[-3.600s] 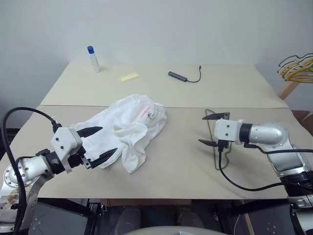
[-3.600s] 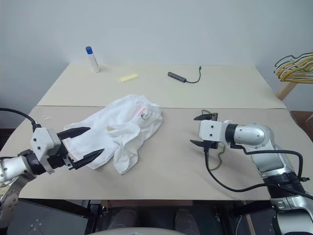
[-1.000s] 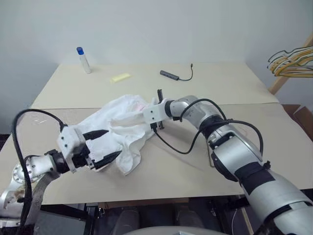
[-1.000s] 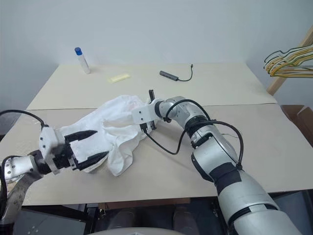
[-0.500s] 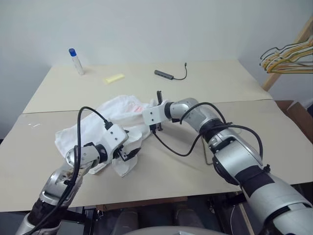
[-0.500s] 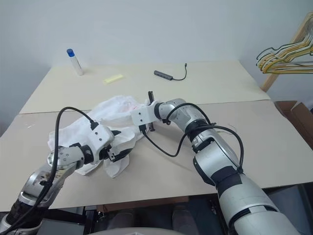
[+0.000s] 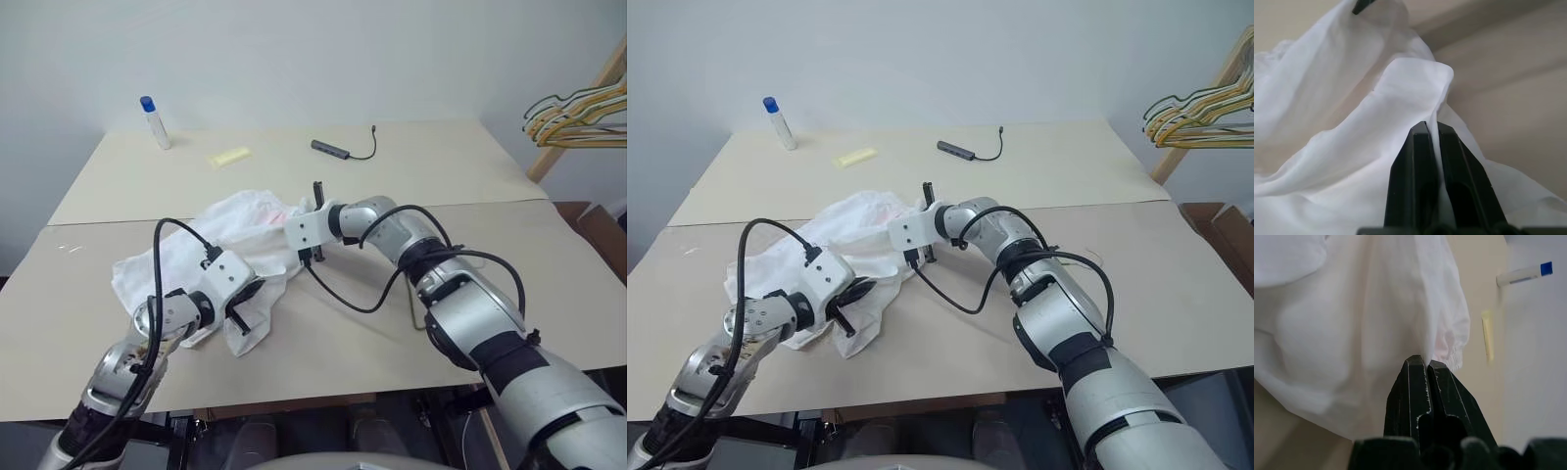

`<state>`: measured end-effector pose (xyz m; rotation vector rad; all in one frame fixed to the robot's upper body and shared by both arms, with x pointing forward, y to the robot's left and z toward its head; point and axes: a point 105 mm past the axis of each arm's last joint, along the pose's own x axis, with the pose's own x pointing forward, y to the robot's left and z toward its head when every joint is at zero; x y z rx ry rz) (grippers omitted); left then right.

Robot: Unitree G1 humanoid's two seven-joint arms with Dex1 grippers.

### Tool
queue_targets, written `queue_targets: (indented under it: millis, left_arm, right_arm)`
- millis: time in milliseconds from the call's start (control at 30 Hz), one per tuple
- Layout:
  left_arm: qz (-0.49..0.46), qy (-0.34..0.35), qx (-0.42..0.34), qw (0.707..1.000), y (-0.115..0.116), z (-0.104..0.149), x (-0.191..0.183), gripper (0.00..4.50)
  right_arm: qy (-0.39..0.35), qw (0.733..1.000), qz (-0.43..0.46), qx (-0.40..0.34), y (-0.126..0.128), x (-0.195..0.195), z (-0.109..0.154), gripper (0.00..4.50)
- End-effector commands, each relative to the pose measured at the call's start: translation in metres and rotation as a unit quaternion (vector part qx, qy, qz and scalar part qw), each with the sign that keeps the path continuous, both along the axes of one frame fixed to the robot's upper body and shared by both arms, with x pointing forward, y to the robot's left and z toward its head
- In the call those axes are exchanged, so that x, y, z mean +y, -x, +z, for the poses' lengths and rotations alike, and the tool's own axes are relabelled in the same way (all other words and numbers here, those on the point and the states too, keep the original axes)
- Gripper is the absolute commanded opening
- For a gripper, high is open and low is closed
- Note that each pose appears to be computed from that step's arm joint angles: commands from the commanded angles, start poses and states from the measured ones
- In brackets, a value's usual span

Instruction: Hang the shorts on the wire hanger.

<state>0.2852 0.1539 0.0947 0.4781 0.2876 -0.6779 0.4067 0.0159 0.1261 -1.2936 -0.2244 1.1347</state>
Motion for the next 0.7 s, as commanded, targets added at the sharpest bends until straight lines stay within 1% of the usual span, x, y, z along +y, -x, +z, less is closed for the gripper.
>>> queue_targets:
  millis: [33,133,233,300,367,533,600,667,700]
  left_arm:
    - [0.038,-0.033,-0.05,0.997,-0.017,0.014,0.024,0.05]
    - [0.051,-0.075,-0.085,0.992,-0.032,0.021,0.048,0.05]
    - [0.047,-0.083,-0.115,0.989,-0.043,0.035,0.063,0.05]
    - [0.051,-0.103,-0.142,0.983,-0.056,0.043,0.072,0.05]
    - [0.065,-0.103,-0.172,0.978,-0.071,0.055,0.076,0.05]
    - [0.09,-0.083,-0.268,0.956,-0.111,0.096,0.069,0.05]
    - [0.094,-0.071,-0.307,0.945,-0.12,0.113,0.065,0.05]
    - [0.096,-0.02,-0.348,0.932,-0.125,0.136,0.058,0.05]
    - [0.085,0.012,-0.368,0.926,-0.123,0.149,0.052,0.05]
  right_arm:
    - [-0.027,0.998,-0.055,-0.027,-0.017,-0.005,0.016,0.0]
    - [-0.026,0.992,-0.102,-0.067,-0.031,-0.019,0.023,0.0]
    - [-0.032,0.986,-0.135,-0.095,-0.041,-0.035,0.032,0.0]
    - [-0.032,0.981,-0.152,-0.116,-0.047,-0.05,0.038,0.0]
    - [-0.045,0.975,-0.177,-0.128,-0.053,-0.065,0.046,0.0]
    - [-0.071,0.96,-0.226,-0.149,-0.059,-0.105,0.057,0.0]
    - [-0.081,0.956,-0.234,-0.158,-0.058,-0.118,0.059,0.0]
    - [-0.095,0.949,-0.245,-0.176,-0.054,-0.131,0.065,0.0]
    - [-0.104,0.945,-0.251,-0.183,-0.051,-0.139,0.068,0.0]
